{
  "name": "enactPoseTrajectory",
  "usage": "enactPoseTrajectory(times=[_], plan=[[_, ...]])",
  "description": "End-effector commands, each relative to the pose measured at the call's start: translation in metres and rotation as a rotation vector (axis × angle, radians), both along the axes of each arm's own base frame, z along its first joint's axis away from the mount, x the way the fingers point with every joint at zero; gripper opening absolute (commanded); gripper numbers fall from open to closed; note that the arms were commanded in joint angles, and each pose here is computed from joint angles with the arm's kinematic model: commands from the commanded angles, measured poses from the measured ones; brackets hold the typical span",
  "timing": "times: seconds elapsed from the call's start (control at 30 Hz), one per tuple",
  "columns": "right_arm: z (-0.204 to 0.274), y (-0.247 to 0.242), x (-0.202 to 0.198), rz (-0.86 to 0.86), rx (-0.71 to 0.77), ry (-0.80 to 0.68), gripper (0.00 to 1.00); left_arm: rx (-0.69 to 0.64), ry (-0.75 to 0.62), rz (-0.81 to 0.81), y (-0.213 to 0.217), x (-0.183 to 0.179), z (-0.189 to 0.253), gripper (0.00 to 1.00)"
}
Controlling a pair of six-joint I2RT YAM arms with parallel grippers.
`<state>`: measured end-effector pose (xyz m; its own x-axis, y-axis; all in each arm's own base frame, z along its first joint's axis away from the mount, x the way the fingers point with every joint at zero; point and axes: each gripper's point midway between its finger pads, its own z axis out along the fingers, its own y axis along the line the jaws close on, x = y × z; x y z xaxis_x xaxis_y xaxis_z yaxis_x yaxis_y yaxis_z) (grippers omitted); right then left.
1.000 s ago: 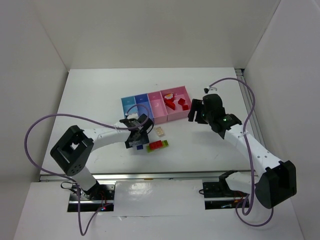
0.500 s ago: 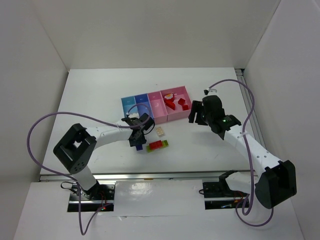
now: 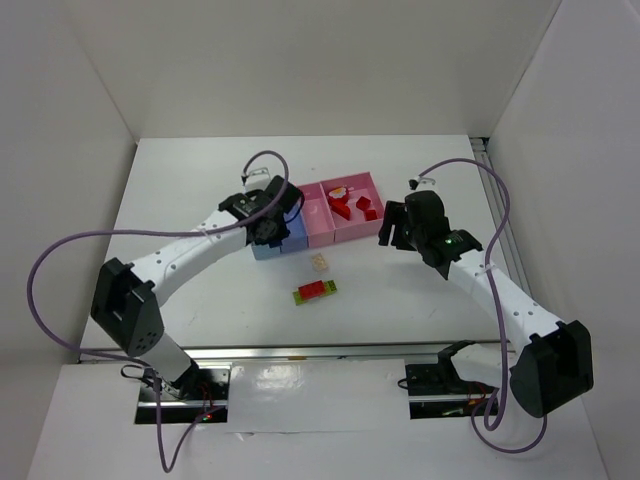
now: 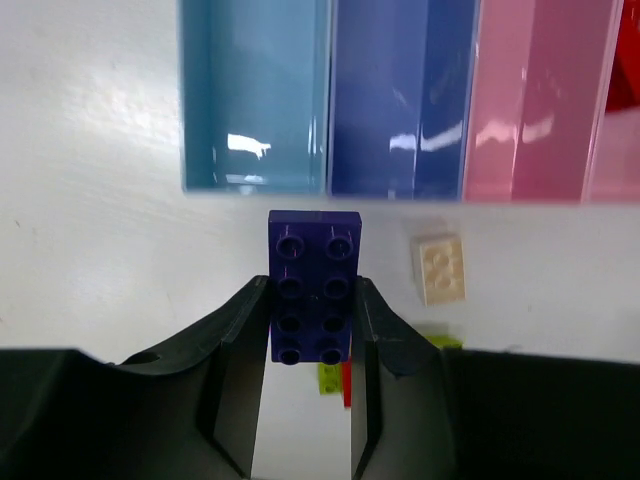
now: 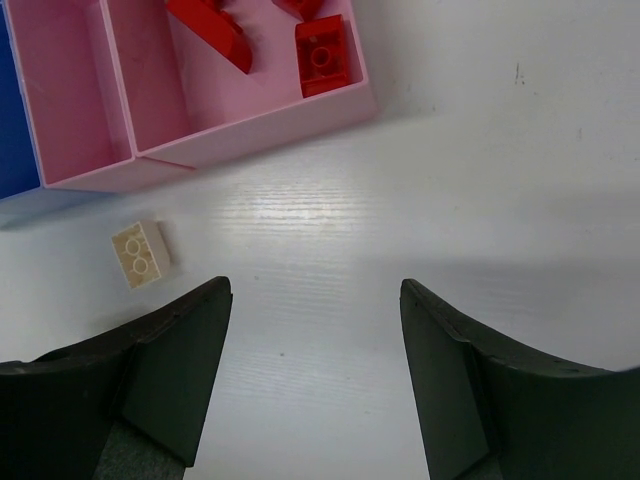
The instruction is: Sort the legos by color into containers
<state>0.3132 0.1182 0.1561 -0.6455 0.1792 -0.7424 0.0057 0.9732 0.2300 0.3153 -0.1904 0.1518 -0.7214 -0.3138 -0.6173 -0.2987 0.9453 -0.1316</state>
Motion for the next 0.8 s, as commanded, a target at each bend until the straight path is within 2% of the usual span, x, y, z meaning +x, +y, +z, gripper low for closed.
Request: enactPoseTrajectory(times=[0.0,0.17,0.27,0.33,0.4,0.43,0.57,0.6,0.63,0.7,0.77], plan=[[0.024,-0.004,0.006,-0.020,-0.007,-0.069,0.75,0.100,-0.007,0.063,0.031,0.030,0.008,0.07],[0.027,-0.006,0.006,-0.027,-0.008,-0.080,0.75,0.102,0.034,0.111,0.051,0.063,-0.012,0.07],[0.027,-0.006,0.007,-0.027,-0.011,-0.073,0.76,0.085,0.043,0.089,0.050,0.075,-0.022,0.08],[0.025,-0.007,0.005,-0.027,-0.016,-0.061,0.79,0.076,0.064,0.090,0.054,0.079,-0.030,0.29],[0.027,-0.004,0.004,-0.014,-0.007,-0.058,0.81,0.076,0.066,0.090,0.053,0.081,-0.034,0.43],[0.027,0.001,0.002,0.009,0.010,-0.051,0.83,0.068,0.063,0.075,0.050,0.082,-0.036,0.57],[0.024,0.009,-0.001,0.041,0.044,-0.038,0.84,0.052,0.033,0.059,0.048,0.085,-0.033,0.62],[0.024,0.009,-0.001,0.042,0.044,-0.038,0.84,0.057,0.034,0.052,0.048,0.085,-0.033,0.76],[0.021,0.009,0.000,0.041,0.041,-0.030,0.84,0.053,0.026,0.052,0.047,0.087,-0.030,0.79],[0.021,0.016,-0.003,0.073,0.064,-0.020,0.84,0.048,0.022,0.040,0.045,0.089,-0.027,0.82],[0.020,0.033,-0.009,0.165,0.099,0.006,0.84,0.044,0.014,0.030,0.042,0.085,-0.021,0.81]])
